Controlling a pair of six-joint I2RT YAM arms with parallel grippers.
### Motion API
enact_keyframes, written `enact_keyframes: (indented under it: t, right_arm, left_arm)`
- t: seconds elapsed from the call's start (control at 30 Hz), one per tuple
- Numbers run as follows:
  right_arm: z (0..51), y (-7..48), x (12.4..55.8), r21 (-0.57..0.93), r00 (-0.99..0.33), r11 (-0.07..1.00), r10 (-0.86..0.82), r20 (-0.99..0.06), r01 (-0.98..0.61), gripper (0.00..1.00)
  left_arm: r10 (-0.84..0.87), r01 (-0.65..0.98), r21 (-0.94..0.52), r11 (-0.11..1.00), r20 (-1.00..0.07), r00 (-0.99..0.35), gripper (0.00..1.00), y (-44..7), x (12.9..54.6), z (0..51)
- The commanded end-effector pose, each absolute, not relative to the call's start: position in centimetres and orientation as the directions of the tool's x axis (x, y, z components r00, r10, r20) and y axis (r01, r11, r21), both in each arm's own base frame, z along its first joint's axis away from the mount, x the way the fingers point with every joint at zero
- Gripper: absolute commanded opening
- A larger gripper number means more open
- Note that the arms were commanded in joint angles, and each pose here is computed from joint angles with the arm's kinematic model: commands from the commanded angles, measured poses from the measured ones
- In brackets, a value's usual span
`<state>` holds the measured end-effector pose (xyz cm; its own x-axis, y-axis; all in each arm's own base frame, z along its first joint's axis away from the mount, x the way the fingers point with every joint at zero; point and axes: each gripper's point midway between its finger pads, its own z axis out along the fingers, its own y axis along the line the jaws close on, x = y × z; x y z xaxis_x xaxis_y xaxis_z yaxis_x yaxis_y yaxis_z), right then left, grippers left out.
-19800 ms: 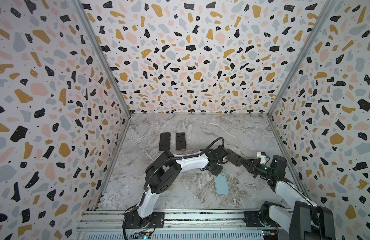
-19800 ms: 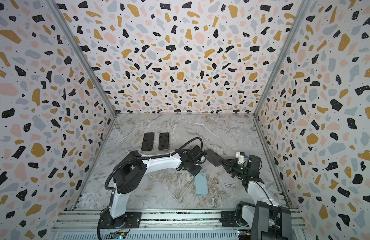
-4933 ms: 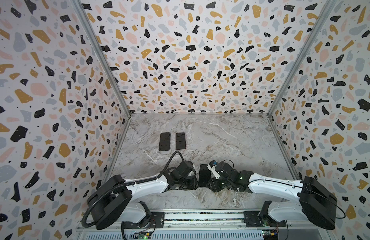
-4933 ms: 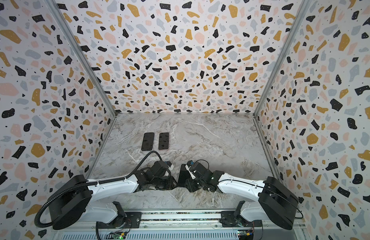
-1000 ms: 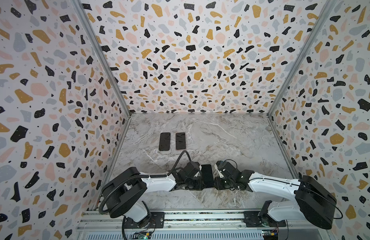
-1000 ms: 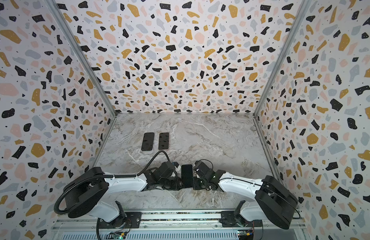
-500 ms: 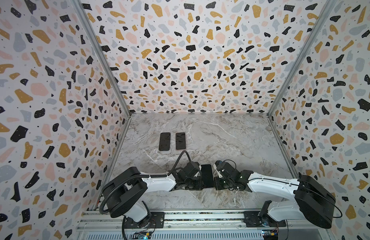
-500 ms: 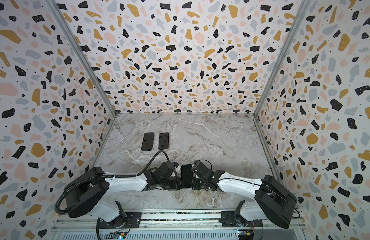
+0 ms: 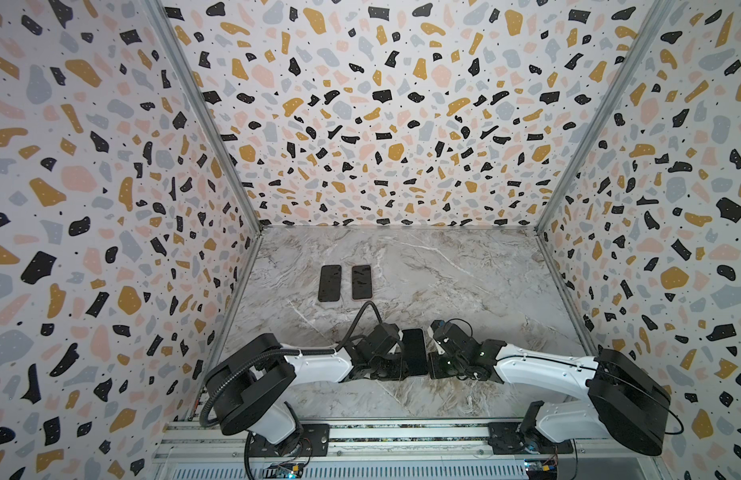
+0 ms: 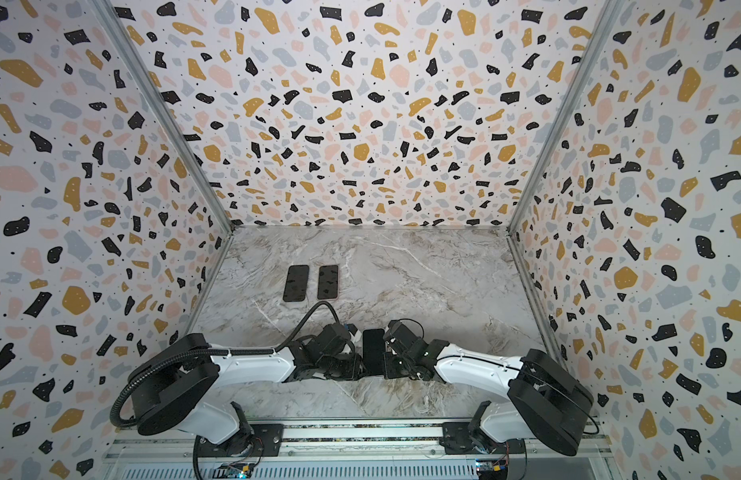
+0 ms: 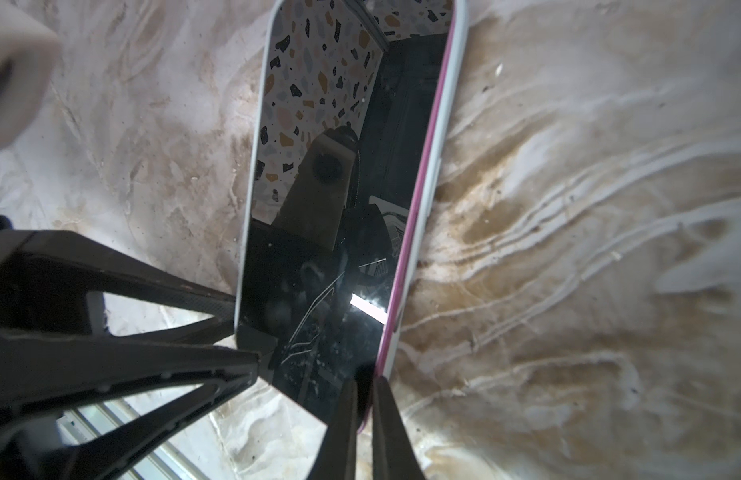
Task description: Put the phone into the phone case
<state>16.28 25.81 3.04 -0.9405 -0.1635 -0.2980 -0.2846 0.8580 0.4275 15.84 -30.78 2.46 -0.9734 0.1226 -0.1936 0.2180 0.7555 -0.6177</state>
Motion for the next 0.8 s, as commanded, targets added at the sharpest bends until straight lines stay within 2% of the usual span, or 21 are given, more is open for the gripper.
enact_keyframes:
  t: [0.0,0.77]
  right_arm:
    - [1.0,27.7,13.3,0.517,-0.949,0.797,-0.249,-0.192,-0.313,0.09]
    - [-1.1,28.2,12.0,0.57,-0.965,0.78,-0.239,-0.109,-0.258,0.07]
  left_arm:
    - [0.166,0.245,-0.65,0.72,-0.18,-0.969,0.33,-31.9,14.8,2.0]
    - [0.147,0.221,-0.666,0.712,-0.167,-0.975,0.33,-32.4,14.8,2.2]
